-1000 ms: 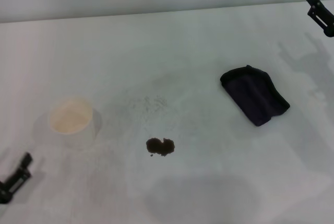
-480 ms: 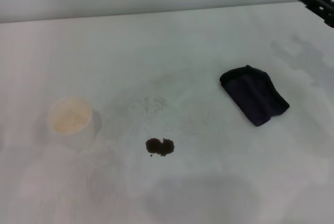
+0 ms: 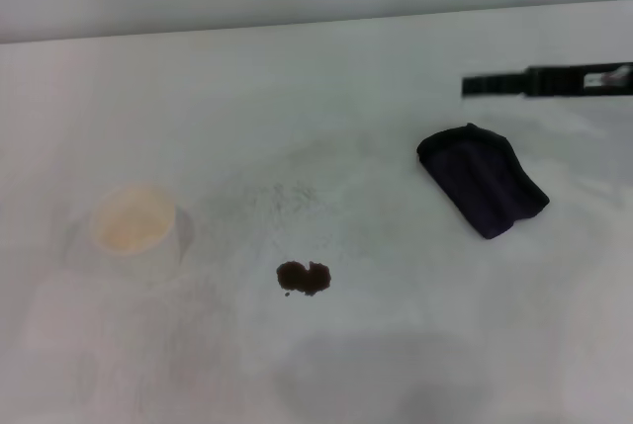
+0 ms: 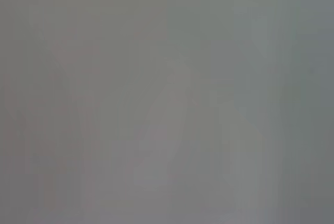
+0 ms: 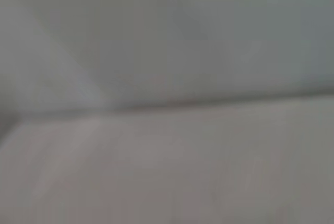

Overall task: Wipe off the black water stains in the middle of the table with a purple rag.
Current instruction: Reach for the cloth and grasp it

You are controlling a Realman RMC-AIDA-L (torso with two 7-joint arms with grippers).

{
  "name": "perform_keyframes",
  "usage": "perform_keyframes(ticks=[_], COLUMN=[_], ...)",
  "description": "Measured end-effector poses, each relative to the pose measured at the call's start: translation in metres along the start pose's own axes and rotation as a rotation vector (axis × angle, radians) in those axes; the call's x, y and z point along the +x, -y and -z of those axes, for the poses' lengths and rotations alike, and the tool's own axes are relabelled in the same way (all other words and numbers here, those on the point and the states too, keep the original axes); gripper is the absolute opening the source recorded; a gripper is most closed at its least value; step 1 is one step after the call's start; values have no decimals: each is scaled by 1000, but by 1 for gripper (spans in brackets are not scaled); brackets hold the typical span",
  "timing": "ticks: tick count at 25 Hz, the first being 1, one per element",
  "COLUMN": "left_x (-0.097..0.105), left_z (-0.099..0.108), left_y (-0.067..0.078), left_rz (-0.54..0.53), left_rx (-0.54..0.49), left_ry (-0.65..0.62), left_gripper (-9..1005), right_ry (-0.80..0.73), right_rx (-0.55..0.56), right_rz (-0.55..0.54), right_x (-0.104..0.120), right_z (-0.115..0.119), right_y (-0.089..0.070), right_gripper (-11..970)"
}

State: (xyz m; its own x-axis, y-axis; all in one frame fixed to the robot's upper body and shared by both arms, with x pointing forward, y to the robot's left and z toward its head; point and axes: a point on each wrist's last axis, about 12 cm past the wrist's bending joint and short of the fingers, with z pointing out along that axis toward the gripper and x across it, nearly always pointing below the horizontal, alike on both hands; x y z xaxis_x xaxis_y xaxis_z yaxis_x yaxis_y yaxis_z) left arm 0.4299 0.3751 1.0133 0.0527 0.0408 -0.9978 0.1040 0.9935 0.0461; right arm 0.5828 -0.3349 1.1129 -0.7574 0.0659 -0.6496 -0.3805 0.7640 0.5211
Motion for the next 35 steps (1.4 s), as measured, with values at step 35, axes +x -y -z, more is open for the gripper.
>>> perform_keyframes(ticks=[35], left_x=[-8], left_z=[-10], left_y=[0], left_rz=[-45], left_rx=[19], left_ry=[43], left_gripper=[892], right_ry=[-647], right_rx=[505], right_rz=[322], right_x=[-18], right_z=[-80], right_y=[-80], right_gripper=[717])
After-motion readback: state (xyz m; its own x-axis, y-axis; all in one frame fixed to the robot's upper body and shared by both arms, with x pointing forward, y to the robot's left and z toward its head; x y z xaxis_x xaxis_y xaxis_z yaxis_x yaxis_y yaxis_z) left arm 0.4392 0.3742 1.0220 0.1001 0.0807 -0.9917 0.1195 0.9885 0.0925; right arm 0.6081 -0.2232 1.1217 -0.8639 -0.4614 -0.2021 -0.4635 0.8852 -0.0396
